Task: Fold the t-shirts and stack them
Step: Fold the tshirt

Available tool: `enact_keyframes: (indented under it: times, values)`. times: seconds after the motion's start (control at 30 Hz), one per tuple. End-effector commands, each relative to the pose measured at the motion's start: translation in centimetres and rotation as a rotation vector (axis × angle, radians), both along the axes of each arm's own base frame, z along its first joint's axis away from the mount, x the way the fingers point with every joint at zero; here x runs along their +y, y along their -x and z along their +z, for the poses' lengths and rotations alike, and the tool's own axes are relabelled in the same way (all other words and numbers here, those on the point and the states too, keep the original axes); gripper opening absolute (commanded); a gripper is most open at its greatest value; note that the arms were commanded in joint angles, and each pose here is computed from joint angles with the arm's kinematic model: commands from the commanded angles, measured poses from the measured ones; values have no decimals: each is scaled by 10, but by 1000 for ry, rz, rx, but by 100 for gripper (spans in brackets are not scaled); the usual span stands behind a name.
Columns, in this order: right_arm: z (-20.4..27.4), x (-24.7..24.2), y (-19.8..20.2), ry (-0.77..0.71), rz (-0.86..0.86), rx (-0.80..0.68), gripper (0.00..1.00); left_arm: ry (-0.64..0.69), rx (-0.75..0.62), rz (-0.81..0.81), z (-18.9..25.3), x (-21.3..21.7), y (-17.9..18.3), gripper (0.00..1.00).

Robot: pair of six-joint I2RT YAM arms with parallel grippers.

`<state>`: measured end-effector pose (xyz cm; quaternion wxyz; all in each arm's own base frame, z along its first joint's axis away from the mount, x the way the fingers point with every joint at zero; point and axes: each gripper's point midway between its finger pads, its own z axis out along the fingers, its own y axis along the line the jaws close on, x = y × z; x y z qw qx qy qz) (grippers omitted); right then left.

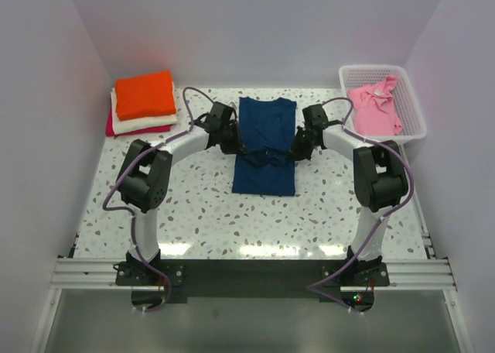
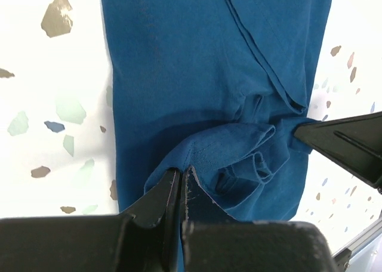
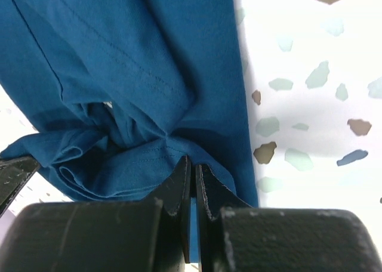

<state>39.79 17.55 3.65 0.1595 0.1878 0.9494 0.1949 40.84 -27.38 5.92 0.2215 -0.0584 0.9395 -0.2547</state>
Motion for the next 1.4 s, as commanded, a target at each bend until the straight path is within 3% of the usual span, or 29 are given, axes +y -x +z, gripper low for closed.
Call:
enact_keyframes:
  times: [0.0,0.4,0.47,0.63,0.7,0.8,0.87,0.97,1.03,1.2,1.23,1.37]
  values:
    - [15,1,-22,-33,10,-65,0,0,-57,-7,13,3,-21,0]
    - [15,-3,-35,-71,-5,-77,0,14,-49,-9,9,6,-30,0]
    - [17,-4,-36,-77,-4,-83,1,17,-61,-14,13,7,-32,12]
    - [36,-10,-41,-84,4,-133,18,34,-112,-18,34,17,-39,39]
    - [49,-13,-41,-76,5,-160,30,38,-121,-10,42,24,-40,46]
    - [68,-18,-41,-56,16,-208,46,37,-139,-17,53,28,-31,50]
    - [74,-19,-37,-43,24,-224,52,55,-131,-25,54,28,-17,50]
    - [79,-18,-21,-5,46,-238,52,69,-112,-44,47,25,8,46]
    - [77,-15,-7,43,65,-247,51,71,-116,-47,47,24,17,37]
    - [65,-2,15,149,124,-244,40,32,-85,-99,25,7,41,25]
    - [60,3,19,171,141,-239,34,29,-75,-115,19,1,45,24]
    - [47,14,26,187,181,-215,28,22,-78,-136,14,-13,43,23]
